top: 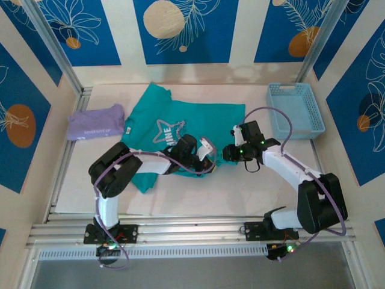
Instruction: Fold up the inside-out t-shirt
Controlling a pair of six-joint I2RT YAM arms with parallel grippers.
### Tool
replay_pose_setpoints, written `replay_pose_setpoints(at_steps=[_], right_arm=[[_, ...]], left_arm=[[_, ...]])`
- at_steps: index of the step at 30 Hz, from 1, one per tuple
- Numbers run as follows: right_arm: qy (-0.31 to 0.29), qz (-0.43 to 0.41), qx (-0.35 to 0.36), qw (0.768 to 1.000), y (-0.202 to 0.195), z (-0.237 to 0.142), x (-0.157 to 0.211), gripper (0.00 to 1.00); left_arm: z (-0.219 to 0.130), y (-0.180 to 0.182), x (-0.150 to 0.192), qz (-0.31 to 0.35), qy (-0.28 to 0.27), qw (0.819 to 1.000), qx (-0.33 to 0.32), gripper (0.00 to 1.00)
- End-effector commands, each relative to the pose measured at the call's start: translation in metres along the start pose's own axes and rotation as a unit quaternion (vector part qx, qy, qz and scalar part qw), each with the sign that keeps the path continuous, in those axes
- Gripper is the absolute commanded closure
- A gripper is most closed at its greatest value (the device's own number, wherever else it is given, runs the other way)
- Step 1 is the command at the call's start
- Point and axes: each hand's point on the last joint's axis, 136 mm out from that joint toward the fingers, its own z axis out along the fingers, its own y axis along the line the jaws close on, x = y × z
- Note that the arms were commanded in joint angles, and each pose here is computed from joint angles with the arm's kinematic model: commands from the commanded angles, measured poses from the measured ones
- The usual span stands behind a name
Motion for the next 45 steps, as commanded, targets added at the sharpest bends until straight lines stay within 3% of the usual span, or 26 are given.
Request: replay_pose_setpoints(at_steps=[1,19,29,32,36,45], right_arm=[[-0.002,-0.026,-0.019,0.999,0.010,-0.002,-0.008,0.60],[-0.007,-0.051,-0.042,0.998,0.013,0.006,-0.021,0.55],[-0.013,-0.033,-0.058,0.998,0.013,-0.002,-0.022,0.91],[-0.011,0.002,-0.063,0.998,0.009,-0.009,-0.019,0.97],[-0.019,0.071,-0.115,0.991,0.009,-0.030,-0.011,1.00],[-0.013,0.227,-0.268,0.936,0.019,-0.059,0.018,1.00]], left_arm=[[0.006,-0.008,-0.003,0.011,0.000,1.000,0.023,1.00],[0.008,-0.009,0.000,0.009,0.003,1.000,0.028,1.00],[0.008,-0.008,0.001,0.009,0.004,1.000,0.027,1.00],[0.008,-0.008,0.001,0.008,0.005,1.000,0.025,1.00],[0.008,-0.006,0.003,0.009,0.008,1.000,0.019,1.00],[0.009,-0.001,0.005,0.031,0.024,0.999,-0.003,1.00]])
